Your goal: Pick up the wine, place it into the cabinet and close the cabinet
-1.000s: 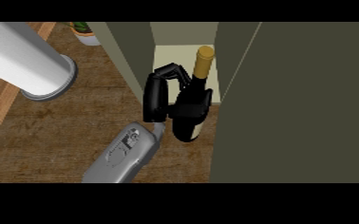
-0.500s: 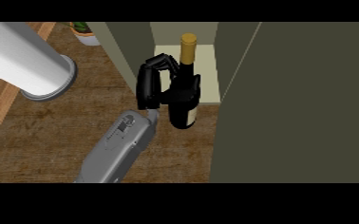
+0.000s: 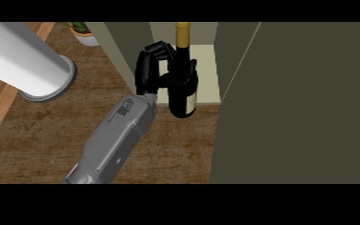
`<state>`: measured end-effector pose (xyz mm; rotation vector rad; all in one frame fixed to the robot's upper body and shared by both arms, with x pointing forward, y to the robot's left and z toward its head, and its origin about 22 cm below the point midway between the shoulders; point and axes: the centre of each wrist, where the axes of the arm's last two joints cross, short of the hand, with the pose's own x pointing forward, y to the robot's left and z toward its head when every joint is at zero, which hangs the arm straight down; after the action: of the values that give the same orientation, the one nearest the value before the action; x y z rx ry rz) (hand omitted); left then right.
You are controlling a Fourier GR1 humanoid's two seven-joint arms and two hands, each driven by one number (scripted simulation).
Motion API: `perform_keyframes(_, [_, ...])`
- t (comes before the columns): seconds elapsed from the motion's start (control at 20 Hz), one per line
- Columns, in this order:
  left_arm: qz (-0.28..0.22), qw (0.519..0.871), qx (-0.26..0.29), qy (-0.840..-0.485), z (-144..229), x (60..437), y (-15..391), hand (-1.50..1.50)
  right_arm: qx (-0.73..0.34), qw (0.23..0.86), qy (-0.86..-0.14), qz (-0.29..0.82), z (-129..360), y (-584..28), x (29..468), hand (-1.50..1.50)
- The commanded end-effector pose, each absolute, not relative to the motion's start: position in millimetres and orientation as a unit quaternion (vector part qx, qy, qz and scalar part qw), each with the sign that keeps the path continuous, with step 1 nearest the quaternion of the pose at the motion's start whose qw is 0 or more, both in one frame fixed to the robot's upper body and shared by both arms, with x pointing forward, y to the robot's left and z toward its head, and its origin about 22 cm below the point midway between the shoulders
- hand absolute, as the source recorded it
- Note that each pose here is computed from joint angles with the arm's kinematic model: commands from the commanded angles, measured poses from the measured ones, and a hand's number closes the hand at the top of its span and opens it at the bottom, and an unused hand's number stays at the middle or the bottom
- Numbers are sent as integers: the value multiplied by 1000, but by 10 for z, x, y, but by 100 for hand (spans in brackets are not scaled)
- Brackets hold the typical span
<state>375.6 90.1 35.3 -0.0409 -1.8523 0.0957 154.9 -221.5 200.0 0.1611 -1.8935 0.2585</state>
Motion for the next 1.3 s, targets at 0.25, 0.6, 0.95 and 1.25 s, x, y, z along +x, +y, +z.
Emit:
perform_keyframes(0.25, [34,616,6,-787,381,4062,928,150,97,561,-815,106,2065,-2270,1269,-150])
perform_keyframes(0.6, [29,575,43,-816,299,4125,998,150,112,559,-814,115,2076,-2240,1354,-150])
perform_keyframes(0.95, [31,558,76,-826,545,4290,864,150,105,551,-819,119,2030,-2178,1370,-150])
perform_keyframes(1.25, [62,577,68,-811,429,4312,962,150,116,554,-817,108,1949,-2271,1518,-150])
